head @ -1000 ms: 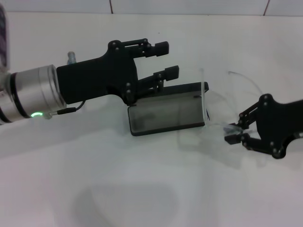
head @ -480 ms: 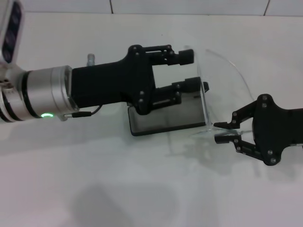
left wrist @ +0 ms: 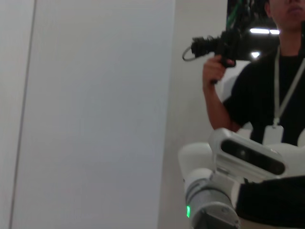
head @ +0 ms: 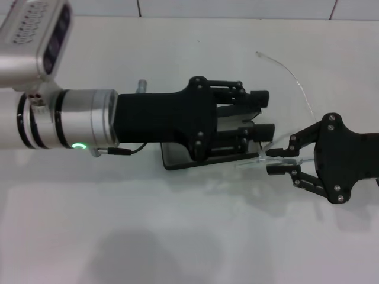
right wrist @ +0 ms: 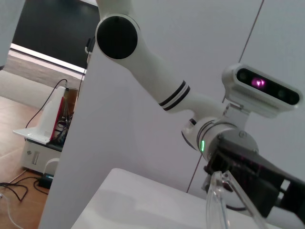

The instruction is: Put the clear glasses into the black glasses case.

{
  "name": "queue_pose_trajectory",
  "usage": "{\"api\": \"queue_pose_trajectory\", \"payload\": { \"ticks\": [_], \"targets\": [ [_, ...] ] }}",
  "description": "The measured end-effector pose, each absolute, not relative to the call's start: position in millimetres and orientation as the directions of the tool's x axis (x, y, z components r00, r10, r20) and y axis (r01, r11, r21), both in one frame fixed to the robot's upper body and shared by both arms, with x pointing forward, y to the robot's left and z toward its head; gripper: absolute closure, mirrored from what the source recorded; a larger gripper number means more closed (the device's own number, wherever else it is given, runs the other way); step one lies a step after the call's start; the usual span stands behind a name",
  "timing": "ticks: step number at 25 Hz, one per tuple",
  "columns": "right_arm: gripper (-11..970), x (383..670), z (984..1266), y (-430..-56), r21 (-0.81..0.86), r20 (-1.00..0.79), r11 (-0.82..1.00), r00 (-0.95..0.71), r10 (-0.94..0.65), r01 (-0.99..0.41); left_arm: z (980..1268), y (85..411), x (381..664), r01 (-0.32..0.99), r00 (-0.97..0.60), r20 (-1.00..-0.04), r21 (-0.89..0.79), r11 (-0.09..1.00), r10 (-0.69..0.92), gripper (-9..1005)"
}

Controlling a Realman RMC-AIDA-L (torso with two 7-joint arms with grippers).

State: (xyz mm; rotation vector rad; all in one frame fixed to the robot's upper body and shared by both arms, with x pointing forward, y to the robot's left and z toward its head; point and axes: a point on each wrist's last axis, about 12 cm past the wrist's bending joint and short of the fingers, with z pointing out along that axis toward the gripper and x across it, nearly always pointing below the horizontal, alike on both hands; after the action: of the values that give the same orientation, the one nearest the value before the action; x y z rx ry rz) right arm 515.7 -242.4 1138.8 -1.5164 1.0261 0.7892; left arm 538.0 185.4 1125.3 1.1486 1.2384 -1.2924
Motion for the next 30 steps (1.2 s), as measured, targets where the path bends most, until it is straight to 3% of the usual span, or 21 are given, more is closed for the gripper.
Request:
{"api": "queue_pose_trajectory", "payload": {
  "ticks": [7, 13, 20, 25, 30],
  "targets": [
    [829, 513.2, 1138.1, -244.3, -0.417, -0.891, -0.035, 0.416, -0.182, -0.908, 1124.9, 178.1, 539.8, 0.992, -0.111, -0.994, -0.112, -0.050, 0.021, 497],
    [823, 498.6, 1137.8, -258.6, -0.462, -0.874, -0.057, 0.465, -0.138, -0.885, 1126.9, 182.3, 542.0, 0.994, -0.108, -0.994, -0.108, -0.024, 0.001, 497],
    [817, 465.3, 1142.9, -276.0, -0.583, -0.812, -0.117, 0.570, 0.123, -0.804, 1118.2, 179.5, 551.5, 0.992, -0.120, -0.990, -0.117, 0.052, 0.076, 497],
    [813, 477.1, 1137.6, -250.5, -0.513, -0.852, -0.167, 0.475, 0.221, -0.842, 1114.6, 168.1, 562.1, 0.988, -0.126, -0.987, -0.117, 0.098, 0.097, 497],
    [809, 503.9, 1129.8, -217.2, -0.303, -0.945, -0.241, 0.259, 0.198, -0.922, 1120.3, 162.5, 565.9, 0.992, -0.067, -0.997, -0.063, 0.107, 0.033, 497]
  ]
}}
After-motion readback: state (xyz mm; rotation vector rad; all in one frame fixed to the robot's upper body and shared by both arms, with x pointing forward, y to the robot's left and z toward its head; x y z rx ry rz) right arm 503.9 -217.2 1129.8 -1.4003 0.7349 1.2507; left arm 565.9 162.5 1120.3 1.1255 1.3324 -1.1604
